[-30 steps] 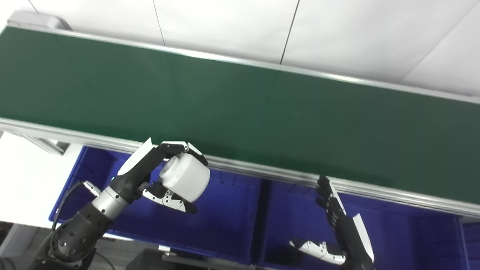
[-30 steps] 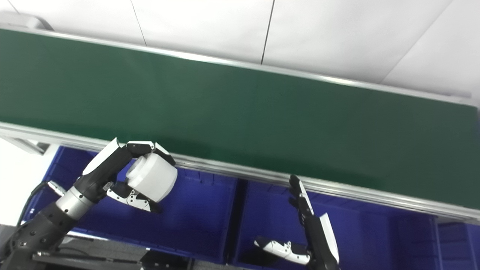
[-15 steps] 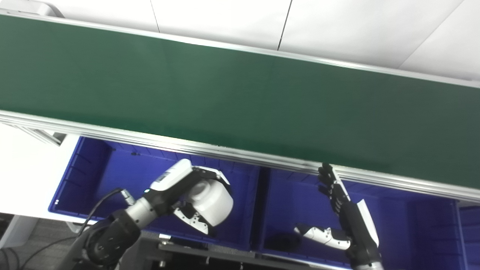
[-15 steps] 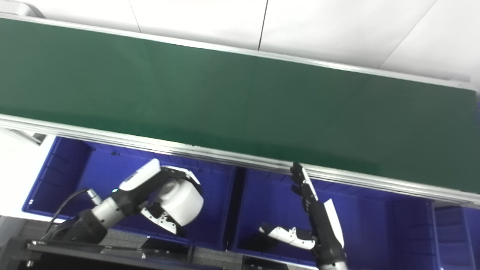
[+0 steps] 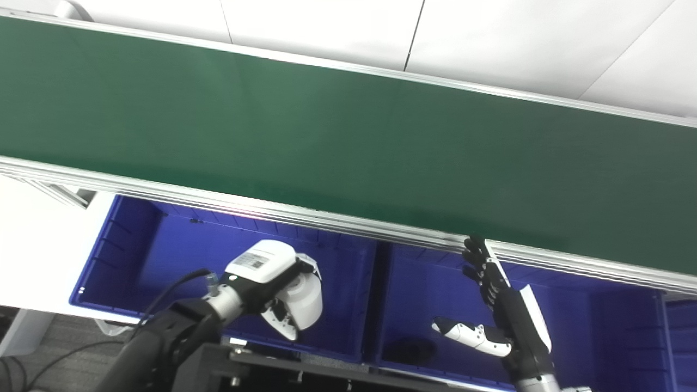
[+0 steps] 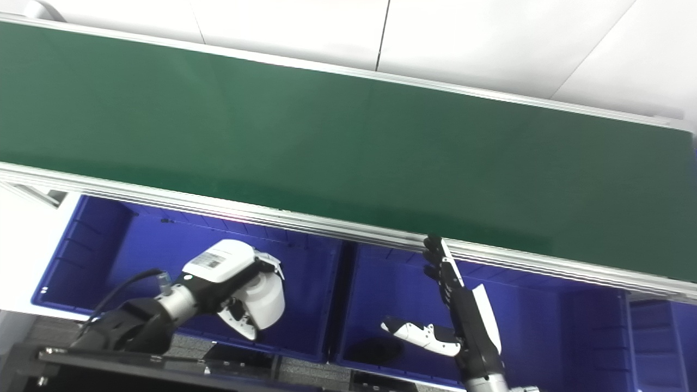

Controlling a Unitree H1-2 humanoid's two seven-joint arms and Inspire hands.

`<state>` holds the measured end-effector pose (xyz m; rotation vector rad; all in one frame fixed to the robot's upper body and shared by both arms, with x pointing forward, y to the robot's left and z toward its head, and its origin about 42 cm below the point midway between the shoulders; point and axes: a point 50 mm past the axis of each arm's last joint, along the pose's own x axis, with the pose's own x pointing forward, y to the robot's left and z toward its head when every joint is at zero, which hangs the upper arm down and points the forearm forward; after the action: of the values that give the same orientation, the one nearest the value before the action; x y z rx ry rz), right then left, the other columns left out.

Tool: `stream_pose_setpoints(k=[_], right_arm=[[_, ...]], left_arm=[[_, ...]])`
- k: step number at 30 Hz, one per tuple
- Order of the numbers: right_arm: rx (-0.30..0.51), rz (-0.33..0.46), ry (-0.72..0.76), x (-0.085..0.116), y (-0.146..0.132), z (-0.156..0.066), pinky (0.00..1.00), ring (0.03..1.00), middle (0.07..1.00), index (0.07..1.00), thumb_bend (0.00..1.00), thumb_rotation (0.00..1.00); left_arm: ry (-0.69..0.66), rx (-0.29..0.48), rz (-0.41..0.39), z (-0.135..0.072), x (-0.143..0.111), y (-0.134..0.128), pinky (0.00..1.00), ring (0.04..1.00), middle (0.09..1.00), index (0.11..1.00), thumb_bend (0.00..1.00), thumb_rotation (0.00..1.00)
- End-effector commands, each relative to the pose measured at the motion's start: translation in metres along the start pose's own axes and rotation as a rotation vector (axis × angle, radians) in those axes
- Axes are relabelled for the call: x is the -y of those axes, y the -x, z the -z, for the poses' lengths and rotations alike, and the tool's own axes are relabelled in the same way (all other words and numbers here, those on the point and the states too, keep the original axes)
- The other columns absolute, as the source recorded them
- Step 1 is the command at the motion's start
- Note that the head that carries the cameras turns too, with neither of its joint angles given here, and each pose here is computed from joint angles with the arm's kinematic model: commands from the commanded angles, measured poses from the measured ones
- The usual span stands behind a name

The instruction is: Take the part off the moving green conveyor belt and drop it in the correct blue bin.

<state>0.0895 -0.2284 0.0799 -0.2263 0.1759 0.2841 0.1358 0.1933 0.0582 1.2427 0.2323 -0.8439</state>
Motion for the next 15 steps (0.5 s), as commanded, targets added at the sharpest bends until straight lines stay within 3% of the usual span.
stream_pose_setpoints(k=[1,5,9,11,13,15], right_arm=[[0.023,0.014,-0.010,0.001,0.000,-0.004,0.90,0.945,0.958,0.990,0.90,0.40],[0.024,0.016,-0.028,-0.003,-0.002,-0.005,0.92,0.951,0.960,0.988,0.91,0.38],[0.035,0.011,0.006,-0.006,-0.004,-0.005,0.91,0.952,0.961,0.992,0.90,0.40],[0.028,0.011,0.001,-0.007,-0.004,-0.005,0.91,0.957,0.963,0.990,0.90,0.40],[0.032,0.010,0.006,-0.008,-0.005,-0.005,0.92,0.960,0.967,0.988,0.90,0.41],[0.033,0.010,0.008,-0.010,-0.007,-0.006,0.92,0.960,0.968,0.987,0.90,0.41]], left_arm=[[-0.030,-0.030,-0.047,-0.001,-0.010,0.003,0.99,0.959,0.938,0.898,0.60,0.94],[0.014,-0.036,-0.109,0.005,-0.011,0.005,1.00,0.998,0.997,0.948,0.67,0.91],[0.108,0.025,-0.175,0.010,-0.014,0.011,1.00,1.000,1.000,0.979,0.72,0.83],[0.244,0.123,-0.241,0.011,-0.017,0.015,1.00,1.000,1.000,0.969,0.72,0.74],[0.451,0.242,-0.261,0.012,-0.019,0.016,0.96,0.999,1.000,0.966,0.74,0.68],[0.576,0.327,-0.265,0.011,-0.020,0.015,0.93,0.992,0.996,0.966,0.76,0.65]])
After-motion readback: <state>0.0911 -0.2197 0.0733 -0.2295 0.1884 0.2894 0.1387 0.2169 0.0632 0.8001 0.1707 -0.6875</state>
